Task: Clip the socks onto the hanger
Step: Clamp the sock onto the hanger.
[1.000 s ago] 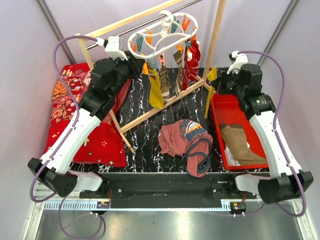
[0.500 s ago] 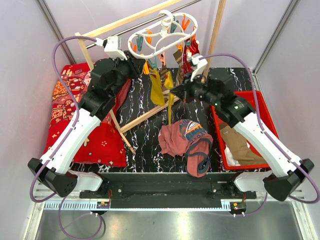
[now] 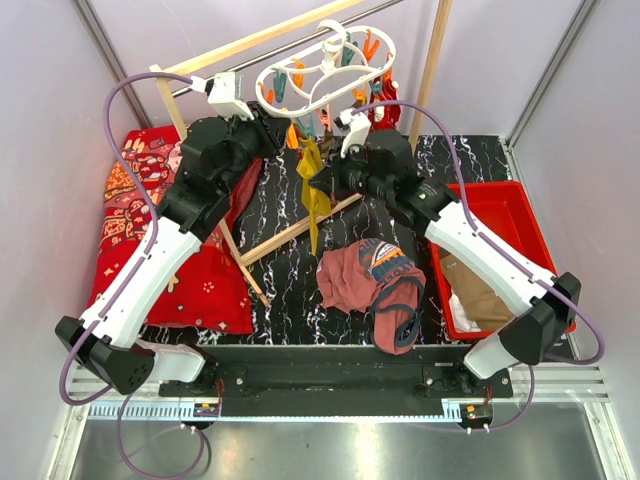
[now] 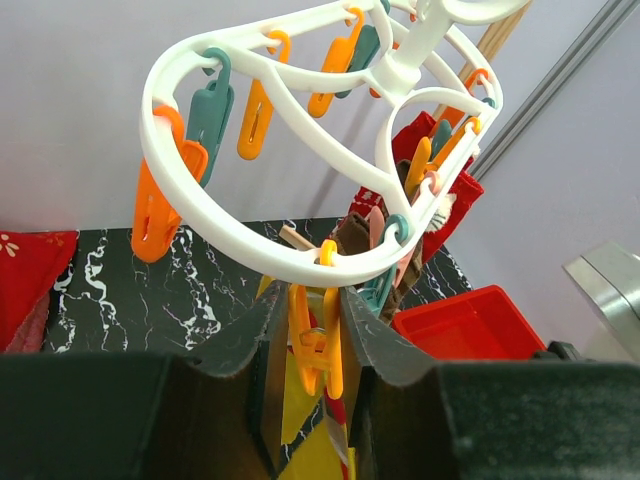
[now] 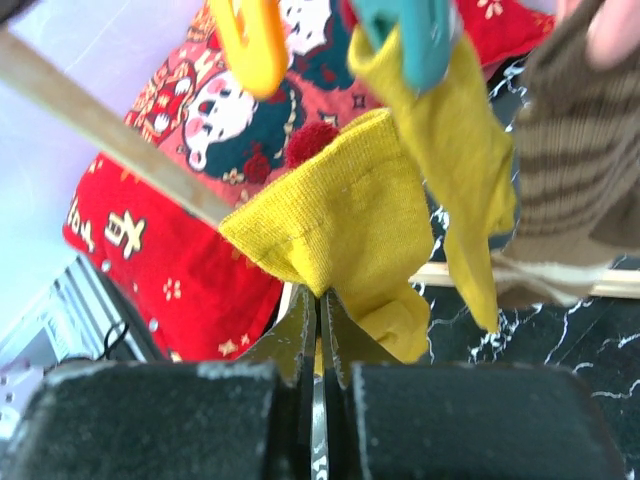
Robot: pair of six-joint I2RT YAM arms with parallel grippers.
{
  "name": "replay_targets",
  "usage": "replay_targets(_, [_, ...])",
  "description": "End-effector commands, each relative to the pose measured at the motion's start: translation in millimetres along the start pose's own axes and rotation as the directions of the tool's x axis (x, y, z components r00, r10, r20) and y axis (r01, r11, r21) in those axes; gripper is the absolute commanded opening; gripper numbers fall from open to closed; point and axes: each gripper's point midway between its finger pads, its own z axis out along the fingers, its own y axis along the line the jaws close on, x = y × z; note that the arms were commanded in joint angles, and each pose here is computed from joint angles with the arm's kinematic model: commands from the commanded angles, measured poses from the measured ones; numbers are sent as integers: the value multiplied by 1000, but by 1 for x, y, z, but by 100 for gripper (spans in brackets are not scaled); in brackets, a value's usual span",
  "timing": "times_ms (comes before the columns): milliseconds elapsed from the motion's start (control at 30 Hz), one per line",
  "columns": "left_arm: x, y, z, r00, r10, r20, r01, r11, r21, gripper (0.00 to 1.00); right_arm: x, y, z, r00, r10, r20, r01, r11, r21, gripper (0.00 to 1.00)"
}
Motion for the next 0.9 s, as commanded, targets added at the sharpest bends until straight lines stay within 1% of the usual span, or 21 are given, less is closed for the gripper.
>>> replay_targets(0, [-32,-8,-11,995,-37,88,36,999,21,0,-42,9,7,993,3,117,-4,1000,10,0])
replay_targets(300, [-29,-6,-11,996,-28,82,27,1000,14,0,-54,6,19,990,-3,139,-1,1000,29,0])
replay_targets(600, [-24,-4,-8,997,-25,73,25,1000,10,0,-68,17,16,985,-7,170,8,1000,-4,0])
replay_targets(867, [-25,-5,-10,997,-27,74,26,1000,15,0,-70,21,19,985,-7,174,9,1000,-15,0])
